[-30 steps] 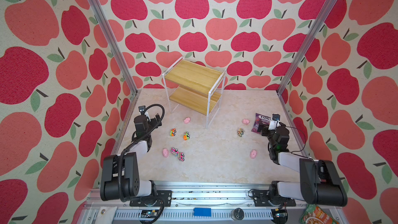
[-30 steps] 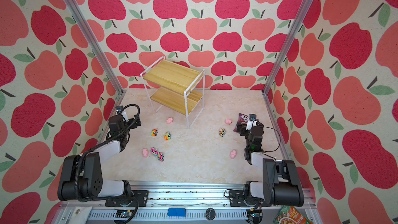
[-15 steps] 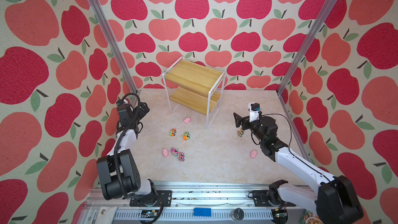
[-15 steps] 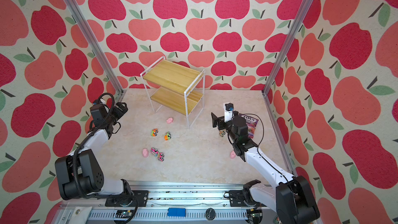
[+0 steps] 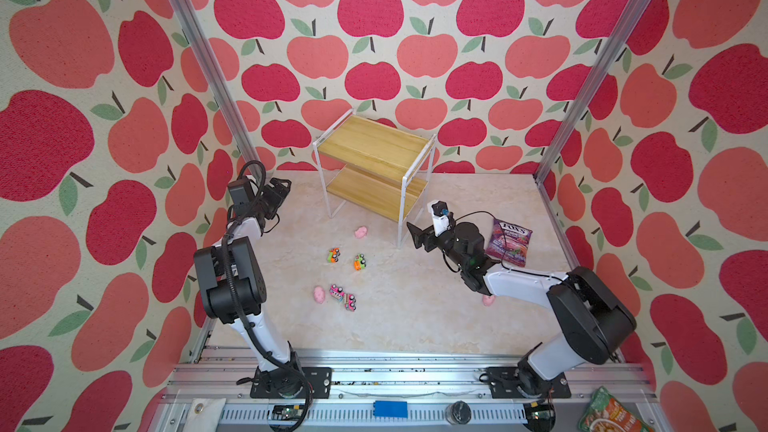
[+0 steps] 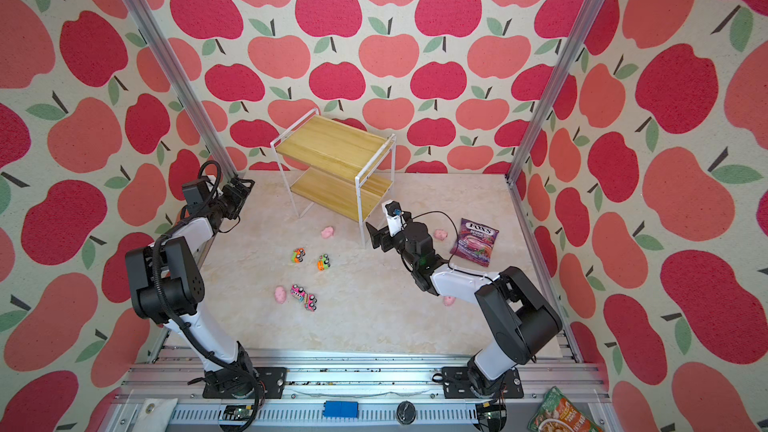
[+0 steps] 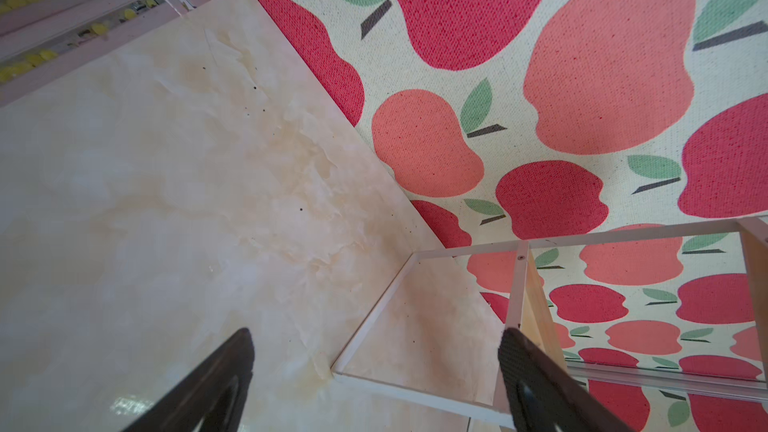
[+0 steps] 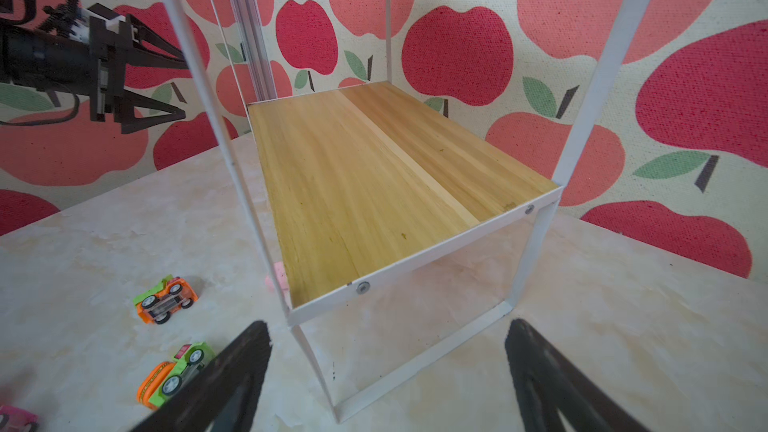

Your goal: Place and organize the plastic toys onto the shelf

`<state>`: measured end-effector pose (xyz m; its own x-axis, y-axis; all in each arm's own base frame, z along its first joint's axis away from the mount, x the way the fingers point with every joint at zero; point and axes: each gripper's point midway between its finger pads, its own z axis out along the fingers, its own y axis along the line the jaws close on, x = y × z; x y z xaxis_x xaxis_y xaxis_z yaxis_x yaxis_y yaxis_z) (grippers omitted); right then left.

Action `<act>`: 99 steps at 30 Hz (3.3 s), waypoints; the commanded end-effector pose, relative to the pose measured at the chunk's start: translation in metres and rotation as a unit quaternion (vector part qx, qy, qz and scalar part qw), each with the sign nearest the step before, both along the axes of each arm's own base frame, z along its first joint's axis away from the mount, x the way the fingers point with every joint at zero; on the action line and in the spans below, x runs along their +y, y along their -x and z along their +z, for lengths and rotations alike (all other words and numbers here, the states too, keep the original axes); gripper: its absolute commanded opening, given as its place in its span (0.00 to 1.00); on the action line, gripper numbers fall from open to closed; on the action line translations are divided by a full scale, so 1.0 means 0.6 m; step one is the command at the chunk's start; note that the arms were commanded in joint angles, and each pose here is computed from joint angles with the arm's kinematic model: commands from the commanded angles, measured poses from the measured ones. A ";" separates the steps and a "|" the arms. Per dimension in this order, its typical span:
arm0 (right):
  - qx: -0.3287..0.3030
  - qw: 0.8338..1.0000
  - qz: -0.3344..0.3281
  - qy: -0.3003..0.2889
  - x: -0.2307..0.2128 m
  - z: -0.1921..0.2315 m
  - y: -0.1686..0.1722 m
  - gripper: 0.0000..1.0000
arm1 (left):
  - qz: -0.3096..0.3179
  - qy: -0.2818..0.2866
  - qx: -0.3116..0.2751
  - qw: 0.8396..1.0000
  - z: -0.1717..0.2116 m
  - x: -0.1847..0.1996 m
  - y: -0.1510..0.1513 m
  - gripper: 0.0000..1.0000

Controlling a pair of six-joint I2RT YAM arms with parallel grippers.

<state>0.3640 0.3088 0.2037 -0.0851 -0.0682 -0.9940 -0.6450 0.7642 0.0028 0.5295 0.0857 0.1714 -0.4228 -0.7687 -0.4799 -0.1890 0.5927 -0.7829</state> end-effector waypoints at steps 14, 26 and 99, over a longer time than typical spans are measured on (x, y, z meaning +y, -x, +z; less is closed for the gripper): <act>-0.055 0.998 -0.012 -0.030 0.048 0.035 -0.070 0.89 | -0.078 0.009 -0.031 0.996 0.003 -0.077 -0.062 0.93; -0.036 0.997 -0.041 -0.051 -0.036 0.032 -0.147 0.87 | -0.083 -0.020 -0.026 0.996 0.012 -0.099 -0.035 0.94; 0.143 0.940 0.240 0.194 0.333 -0.141 0.317 0.92 | 0.026 -0.087 0.412 0.907 -0.111 -0.068 0.416 1.00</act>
